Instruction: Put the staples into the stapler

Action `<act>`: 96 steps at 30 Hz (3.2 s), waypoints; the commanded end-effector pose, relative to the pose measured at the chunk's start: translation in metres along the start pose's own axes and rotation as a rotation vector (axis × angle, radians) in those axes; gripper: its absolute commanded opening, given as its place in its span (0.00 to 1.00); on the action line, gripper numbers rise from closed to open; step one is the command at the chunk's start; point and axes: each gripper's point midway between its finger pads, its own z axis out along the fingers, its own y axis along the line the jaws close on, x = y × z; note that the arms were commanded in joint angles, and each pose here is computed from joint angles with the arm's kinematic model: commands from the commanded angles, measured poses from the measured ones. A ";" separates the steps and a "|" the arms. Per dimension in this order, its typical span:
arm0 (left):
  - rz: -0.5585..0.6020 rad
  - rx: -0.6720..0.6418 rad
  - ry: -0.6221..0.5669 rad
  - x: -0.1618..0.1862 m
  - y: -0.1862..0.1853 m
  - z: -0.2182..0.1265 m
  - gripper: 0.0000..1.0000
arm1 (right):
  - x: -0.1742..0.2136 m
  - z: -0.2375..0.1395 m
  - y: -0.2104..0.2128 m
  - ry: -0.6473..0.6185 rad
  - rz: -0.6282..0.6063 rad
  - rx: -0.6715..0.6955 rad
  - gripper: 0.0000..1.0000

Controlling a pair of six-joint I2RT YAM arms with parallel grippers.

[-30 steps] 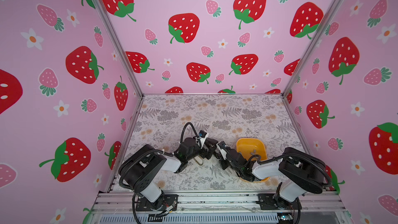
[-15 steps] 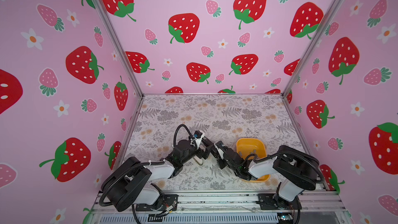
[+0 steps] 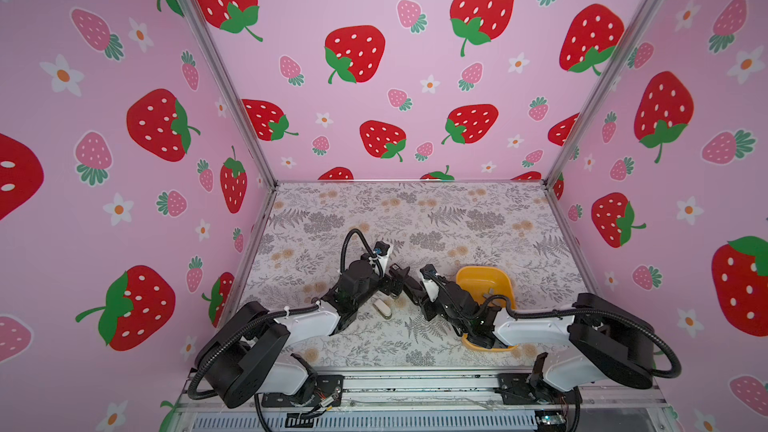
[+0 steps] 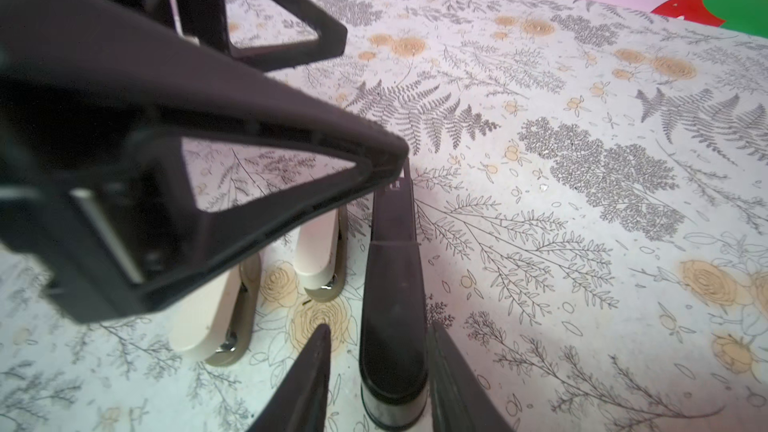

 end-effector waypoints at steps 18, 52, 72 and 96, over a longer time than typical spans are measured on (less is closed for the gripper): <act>-0.017 0.016 0.063 0.014 -0.004 0.021 0.99 | 0.008 0.028 0.002 0.058 -0.024 0.048 0.23; -0.020 0.021 0.102 0.060 -0.005 0.031 0.99 | 0.108 0.026 -0.010 0.224 0.040 0.041 0.21; -0.025 -0.004 0.068 0.033 -0.003 0.025 0.99 | 0.076 0.030 -0.009 0.158 0.047 0.063 0.25; 0.080 -0.671 -0.062 -0.120 0.135 -0.088 0.99 | -0.172 -0.148 -0.203 -0.428 0.317 0.801 1.00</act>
